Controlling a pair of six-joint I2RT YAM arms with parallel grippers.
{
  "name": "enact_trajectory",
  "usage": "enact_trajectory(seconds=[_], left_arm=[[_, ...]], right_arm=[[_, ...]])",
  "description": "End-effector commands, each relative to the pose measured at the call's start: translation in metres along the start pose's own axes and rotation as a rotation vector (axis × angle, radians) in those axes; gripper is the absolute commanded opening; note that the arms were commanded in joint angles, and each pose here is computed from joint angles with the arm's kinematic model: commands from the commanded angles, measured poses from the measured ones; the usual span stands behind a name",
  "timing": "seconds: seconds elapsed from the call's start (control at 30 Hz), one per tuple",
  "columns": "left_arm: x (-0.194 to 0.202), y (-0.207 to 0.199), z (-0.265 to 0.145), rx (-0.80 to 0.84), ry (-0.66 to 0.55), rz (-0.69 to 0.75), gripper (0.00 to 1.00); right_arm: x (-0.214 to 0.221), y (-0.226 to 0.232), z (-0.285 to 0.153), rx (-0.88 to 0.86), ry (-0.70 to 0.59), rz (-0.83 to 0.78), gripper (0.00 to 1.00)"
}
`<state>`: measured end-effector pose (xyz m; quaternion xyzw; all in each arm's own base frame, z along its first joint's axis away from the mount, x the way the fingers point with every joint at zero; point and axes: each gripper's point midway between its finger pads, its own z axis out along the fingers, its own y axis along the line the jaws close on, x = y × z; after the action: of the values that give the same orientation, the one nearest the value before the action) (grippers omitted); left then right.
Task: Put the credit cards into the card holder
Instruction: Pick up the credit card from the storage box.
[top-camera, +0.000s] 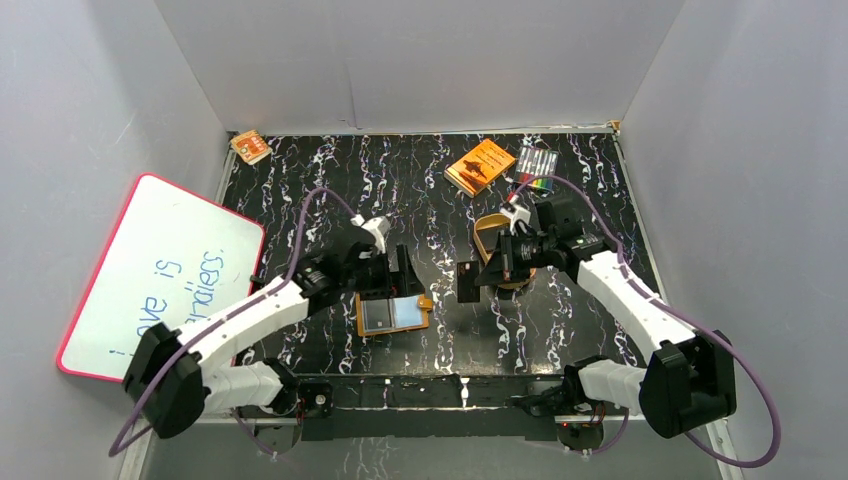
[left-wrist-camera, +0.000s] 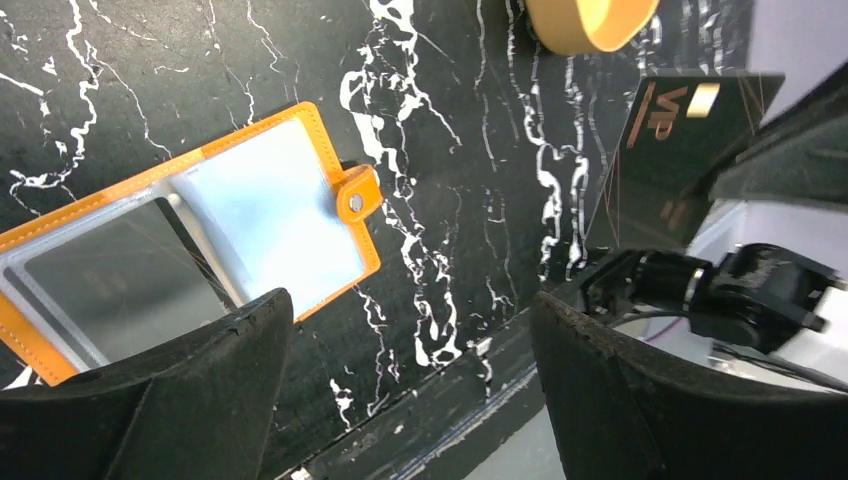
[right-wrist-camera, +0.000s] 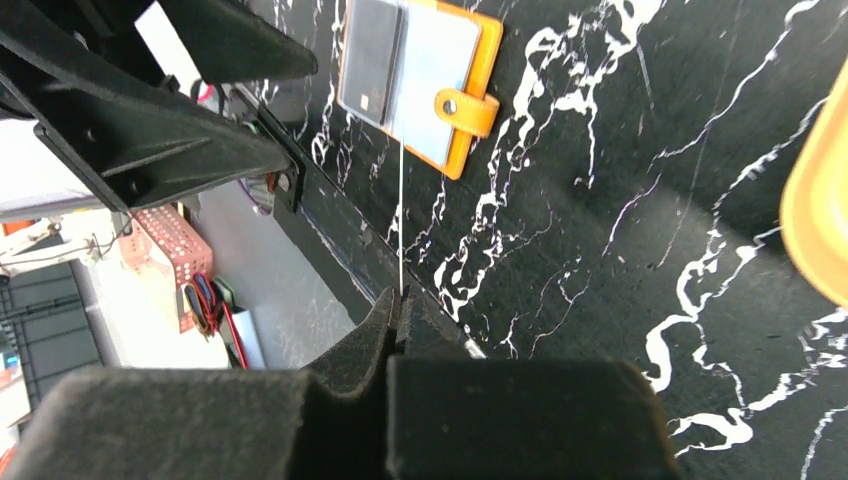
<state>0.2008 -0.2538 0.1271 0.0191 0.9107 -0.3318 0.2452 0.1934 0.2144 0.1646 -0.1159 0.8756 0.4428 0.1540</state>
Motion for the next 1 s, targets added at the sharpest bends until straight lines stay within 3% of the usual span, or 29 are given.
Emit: enact_trajectory(seconds=[0.0, 0.2, 0.4, 0.83, 0.97], left_arm=[[0.002, 0.021, 0.015, -0.152, 0.020, 0.057, 0.82], [0.005, 0.044, 0.035, -0.311, 0.050, 0.146, 0.71], [0.008, 0.048, 0.048, -0.356, 0.090, 0.216, 0.57], [0.038, 0.086, 0.064, -0.490, 0.180, 0.250, 0.55], [0.045, 0.097, 0.064, -0.523, 0.193, 0.243, 0.48]], right_arm=[[0.015, 0.003, 0.009, -0.017, 0.036, -0.018, 0.00], [0.027, 0.000, 0.018, -0.018, 0.058, 0.001, 0.00], [0.034, 0.000, 0.020, -0.026, 0.064, 0.010, 0.00], [0.047, 0.010, 0.021, -0.062, 0.098, -0.010, 0.00], [0.055, 0.014, 0.030, -0.064, 0.144, -0.022, 0.00]])
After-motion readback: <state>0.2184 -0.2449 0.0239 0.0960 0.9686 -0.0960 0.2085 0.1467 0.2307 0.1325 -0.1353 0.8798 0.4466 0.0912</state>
